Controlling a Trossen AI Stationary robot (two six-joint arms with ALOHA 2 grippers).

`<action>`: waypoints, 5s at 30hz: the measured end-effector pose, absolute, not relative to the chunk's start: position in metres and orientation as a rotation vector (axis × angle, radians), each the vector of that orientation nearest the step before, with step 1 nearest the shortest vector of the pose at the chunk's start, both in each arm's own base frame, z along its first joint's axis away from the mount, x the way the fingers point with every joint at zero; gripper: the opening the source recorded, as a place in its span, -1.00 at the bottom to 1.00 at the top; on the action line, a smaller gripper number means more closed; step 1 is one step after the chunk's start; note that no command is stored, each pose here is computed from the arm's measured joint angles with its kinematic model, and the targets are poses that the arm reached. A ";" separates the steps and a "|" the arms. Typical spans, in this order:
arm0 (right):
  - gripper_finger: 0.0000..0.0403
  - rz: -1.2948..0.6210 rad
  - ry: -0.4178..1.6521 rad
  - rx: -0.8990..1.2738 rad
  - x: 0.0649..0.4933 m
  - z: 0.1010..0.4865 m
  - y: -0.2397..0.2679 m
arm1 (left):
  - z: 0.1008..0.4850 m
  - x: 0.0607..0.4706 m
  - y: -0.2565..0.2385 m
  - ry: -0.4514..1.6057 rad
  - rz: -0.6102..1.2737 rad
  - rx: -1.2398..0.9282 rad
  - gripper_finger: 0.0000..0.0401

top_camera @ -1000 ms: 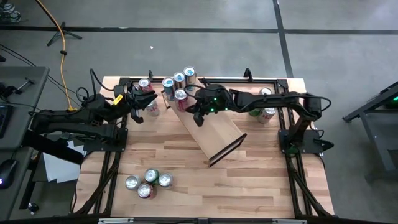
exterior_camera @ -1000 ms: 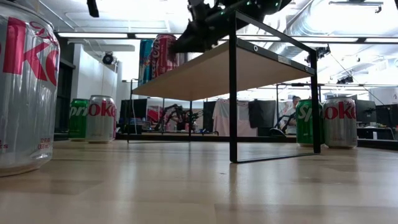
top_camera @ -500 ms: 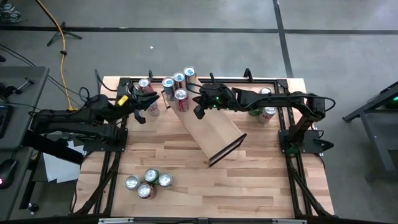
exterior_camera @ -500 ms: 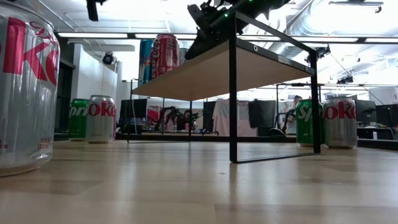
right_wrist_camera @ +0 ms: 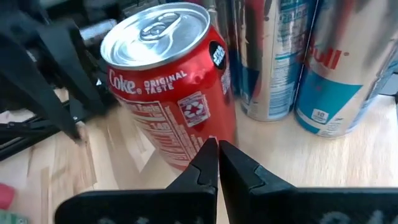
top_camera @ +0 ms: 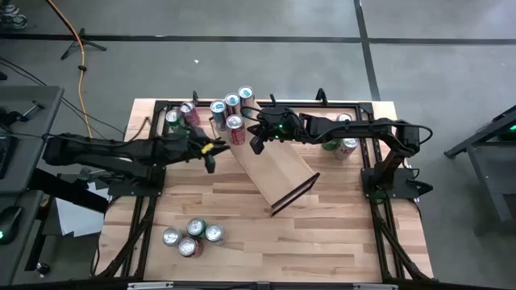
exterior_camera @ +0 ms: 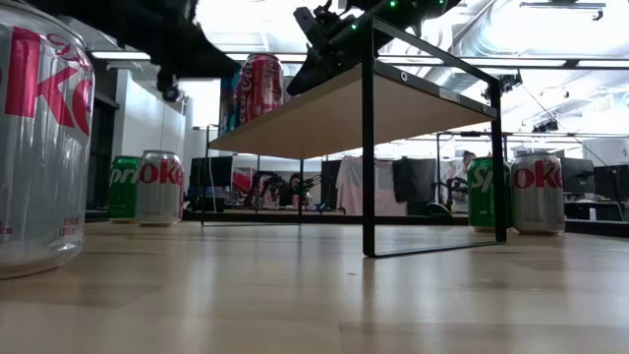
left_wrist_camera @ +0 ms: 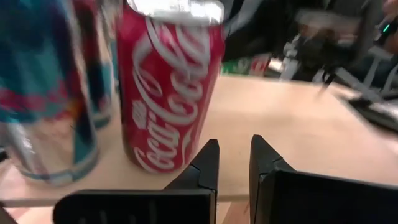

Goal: Place canned beverage on shelf
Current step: Put the middle right red soda can on the shelf, then put the top red soda can on the shelf aligned with the other red soda can

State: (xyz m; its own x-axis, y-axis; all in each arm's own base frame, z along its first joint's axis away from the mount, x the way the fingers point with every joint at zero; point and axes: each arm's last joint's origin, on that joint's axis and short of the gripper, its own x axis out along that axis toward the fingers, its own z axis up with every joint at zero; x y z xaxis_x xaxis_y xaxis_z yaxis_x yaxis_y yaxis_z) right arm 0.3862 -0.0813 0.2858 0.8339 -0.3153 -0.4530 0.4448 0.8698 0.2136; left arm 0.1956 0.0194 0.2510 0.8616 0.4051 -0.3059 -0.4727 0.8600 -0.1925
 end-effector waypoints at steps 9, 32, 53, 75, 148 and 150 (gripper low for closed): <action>-1.00 -0.410 0.411 0.341 0.387 0.286 -0.080 | 0.233 0.219 0.026 0.281 0.554 -0.249 -1.00; -1.00 -0.386 0.451 0.347 0.386 0.279 -0.089 | 0.265 0.188 0.021 0.156 0.507 -0.232 -1.00; -1.00 -0.381 0.359 0.425 0.399 0.272 -0.098 | 0.280 0.161 0.021 0.107 0.544 -0.190 -1.00; -1.00 -0.266 0.391 0.197 0.276 0.388 -0.063 | 0.336 0.128 0.015 -0.120 0.366 -0.138 -1.00; -1.00 -0.377 0.523 0.234 0.242 0.389 -0.058 | 0.236 0.137 0.251 1.022 1.322 -0.959 0.21; -1.00 -0.377 0.522 0.234 0.242 0.389 -0.058 | 0.236 0.138 0.251 1.024 1.319 -0.956 0.19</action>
State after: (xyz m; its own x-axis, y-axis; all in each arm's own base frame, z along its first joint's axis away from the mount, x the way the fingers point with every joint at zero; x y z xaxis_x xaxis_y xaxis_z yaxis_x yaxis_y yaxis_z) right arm 0.2417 -0.0578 0.3892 0.8006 -0.2892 -0.5248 0.4066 0.9055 0.1214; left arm 0.1381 0.2509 0.2358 -0.0137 0.2875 -0.9577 -0.9991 0.0349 0.0248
